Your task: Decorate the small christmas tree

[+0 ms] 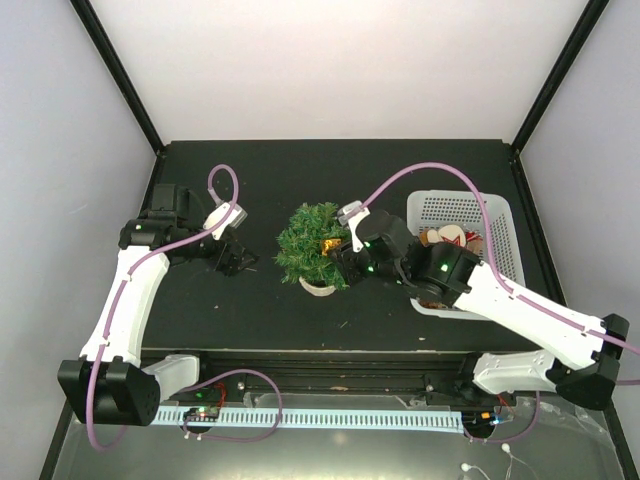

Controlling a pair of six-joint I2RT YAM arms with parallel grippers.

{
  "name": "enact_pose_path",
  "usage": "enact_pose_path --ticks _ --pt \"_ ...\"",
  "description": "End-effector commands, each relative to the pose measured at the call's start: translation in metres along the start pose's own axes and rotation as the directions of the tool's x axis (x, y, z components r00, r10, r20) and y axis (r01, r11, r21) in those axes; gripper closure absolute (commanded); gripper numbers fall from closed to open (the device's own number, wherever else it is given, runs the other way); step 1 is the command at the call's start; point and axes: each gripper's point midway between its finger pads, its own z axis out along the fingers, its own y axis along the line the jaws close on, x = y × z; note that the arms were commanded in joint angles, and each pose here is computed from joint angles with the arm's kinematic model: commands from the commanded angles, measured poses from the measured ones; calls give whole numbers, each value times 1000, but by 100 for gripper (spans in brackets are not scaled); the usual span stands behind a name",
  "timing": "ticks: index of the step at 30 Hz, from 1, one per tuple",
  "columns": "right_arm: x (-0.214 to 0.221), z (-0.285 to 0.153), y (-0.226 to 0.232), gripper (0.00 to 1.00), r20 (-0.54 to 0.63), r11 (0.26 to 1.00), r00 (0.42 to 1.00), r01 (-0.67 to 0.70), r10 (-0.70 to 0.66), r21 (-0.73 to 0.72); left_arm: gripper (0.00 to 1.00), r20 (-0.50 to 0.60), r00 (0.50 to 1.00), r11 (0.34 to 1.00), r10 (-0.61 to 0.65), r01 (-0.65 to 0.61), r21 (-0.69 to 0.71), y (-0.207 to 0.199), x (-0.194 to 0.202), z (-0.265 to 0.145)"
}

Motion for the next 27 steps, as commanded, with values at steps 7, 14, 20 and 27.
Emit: enact_pose_path --ticks 7,14,20,27 --pt "-11 25 13 67 11 999 999 41 -41 -18 1 18 1000 1000 10 -9 -15 -1 -4 -4" --pt "3 38 6 68 -12 1000 1000 24 -24 11 1 14 1000 1000 7 -7 -12 -1 -2 -2" --pt "12 50 3 69 -37 999 999 17 -16 29 1 12 1000 1000 6 -5 -13 -1 -1 -2" --pt "14 56 1 70 -50 999 999 13 -11 42 1 11 1000 1000 1 -1 -15 -1 2 -1"
